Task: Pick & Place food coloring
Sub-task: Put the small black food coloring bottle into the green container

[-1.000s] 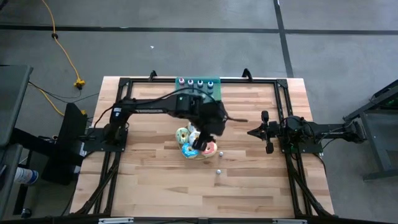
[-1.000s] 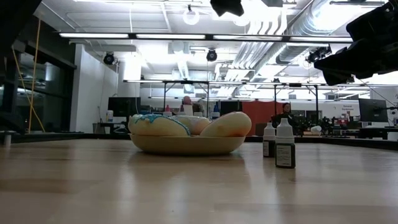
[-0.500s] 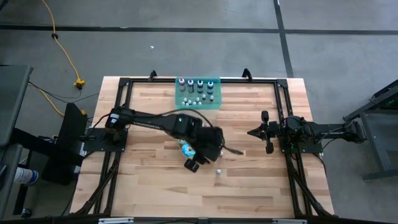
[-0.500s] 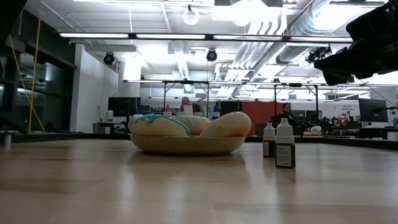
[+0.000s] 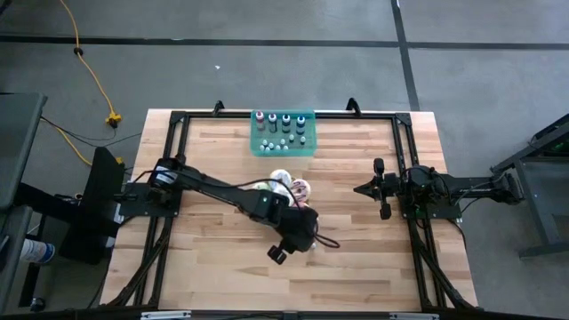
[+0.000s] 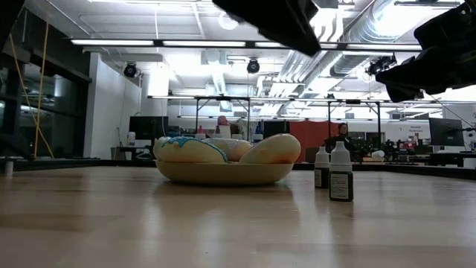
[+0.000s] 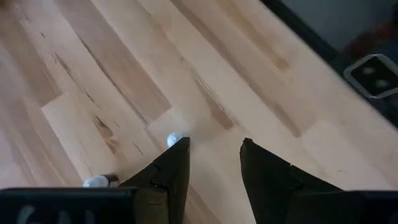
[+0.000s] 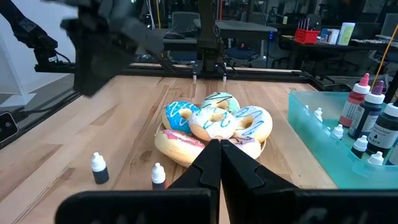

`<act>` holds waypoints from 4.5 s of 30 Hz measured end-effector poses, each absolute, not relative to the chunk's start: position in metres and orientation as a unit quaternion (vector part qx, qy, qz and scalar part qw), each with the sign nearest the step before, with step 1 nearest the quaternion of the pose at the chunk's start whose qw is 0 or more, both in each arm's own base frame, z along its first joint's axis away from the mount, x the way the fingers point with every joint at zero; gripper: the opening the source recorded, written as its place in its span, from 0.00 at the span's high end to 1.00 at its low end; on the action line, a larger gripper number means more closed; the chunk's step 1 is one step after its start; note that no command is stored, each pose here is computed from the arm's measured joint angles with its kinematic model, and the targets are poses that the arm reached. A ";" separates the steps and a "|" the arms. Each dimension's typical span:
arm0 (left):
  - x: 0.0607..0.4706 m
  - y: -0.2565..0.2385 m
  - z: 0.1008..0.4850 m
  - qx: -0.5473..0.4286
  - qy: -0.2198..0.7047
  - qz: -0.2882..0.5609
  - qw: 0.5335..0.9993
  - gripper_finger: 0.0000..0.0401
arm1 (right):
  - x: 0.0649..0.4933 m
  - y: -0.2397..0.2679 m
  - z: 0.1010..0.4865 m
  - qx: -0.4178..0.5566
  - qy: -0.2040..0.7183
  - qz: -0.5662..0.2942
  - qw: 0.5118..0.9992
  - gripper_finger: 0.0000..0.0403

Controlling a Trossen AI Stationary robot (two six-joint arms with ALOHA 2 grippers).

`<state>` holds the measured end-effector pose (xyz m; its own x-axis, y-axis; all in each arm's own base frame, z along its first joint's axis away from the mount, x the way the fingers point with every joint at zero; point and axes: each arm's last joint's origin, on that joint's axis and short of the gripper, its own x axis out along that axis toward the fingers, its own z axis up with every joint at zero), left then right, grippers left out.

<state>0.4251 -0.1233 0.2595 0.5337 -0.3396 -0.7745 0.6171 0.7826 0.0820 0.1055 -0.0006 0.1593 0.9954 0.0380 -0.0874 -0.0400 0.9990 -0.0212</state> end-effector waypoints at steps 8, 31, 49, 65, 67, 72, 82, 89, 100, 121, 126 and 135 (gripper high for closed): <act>0.426 -0.122 0.220 0.180 0.359 -0.266 0.876 0.67 | 0.105 -0.001 0.159 -0.011 0.044 0.019 0.999 1.00; 0.431 -0.111 0.164 0.131 0.291 -0.226 0.920 0.67 | 0.106 -0.001 0.159 -0.011 0.044 0.020 0.999 1.00; 0.438 -0.112 0.144 0.125 0.296 -0.207 0.924 0.67 | 0.105 -0.001 0.159 -0.011 0.044 0.020 0.999 1.00; 0.439 -0.112 0.137 0.111 0.303 -0.203 0.925 0.67 | 0.105 -0.001 0.159 -0.011 0.044 0.019 0.999 1.00; 0.439 -0.112 0.137 0.111 0.303 -0.203 0.925 0.67 | 0.105 -0.001 0.159 -0.011 0.044 0.020 0.999 1.00; 0.439 -0.113 0.137 0.107 0.301 -0.212 0.923 0.69 | 0.105 -0.001 0.159 -0.011 0.044 0.019 0.999 1.00; 0.438 -0.113 0.138 0.093 0.303 -0.210 0.925 0.88 | 0.106 -0.001 0.159 -0.011 0.044 0.019 0.999 1.00; 0.439 -0.113 0.139 0.051 0.310 -0.196 0.929 0.90 | 0.105 -0.001 0.159 -0.011 0.044 0.020 0.999 1.00; 0.446 -0.114 0.177 -0.046 0.301 -0.149 0.941 0.90 | 0.105 -0.001 0.159 -0.011 0.044 0.019 0.999 1.00; 0.369 -0.061 0.274 -0.055 0.263 0.076 0.960 0.91 | 0.106 -0.001 0.158 -0.011 0.048 0.019 0.999 1.00; 0.338 -0.032 0.266 -0.095 0.263 0.169 0.945 0.91 | 0.106 -0.001 0.158 -0.011 0.050 0.020 0.998 1.00; 0.309 0.016 0.255 -0.132 0.245 0.292 0.915 0.91 | 0.107 -0.001 0.157 -0.011 0.055 0.020 0.998 1.00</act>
<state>0.3093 0.0158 0.2548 0.7095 0.4702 -0.5249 -0.5990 0.7948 -0.0977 0.1069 -0.0006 0.1573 0.9931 0.0387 -0.1109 -0.0411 0.9990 -0.0197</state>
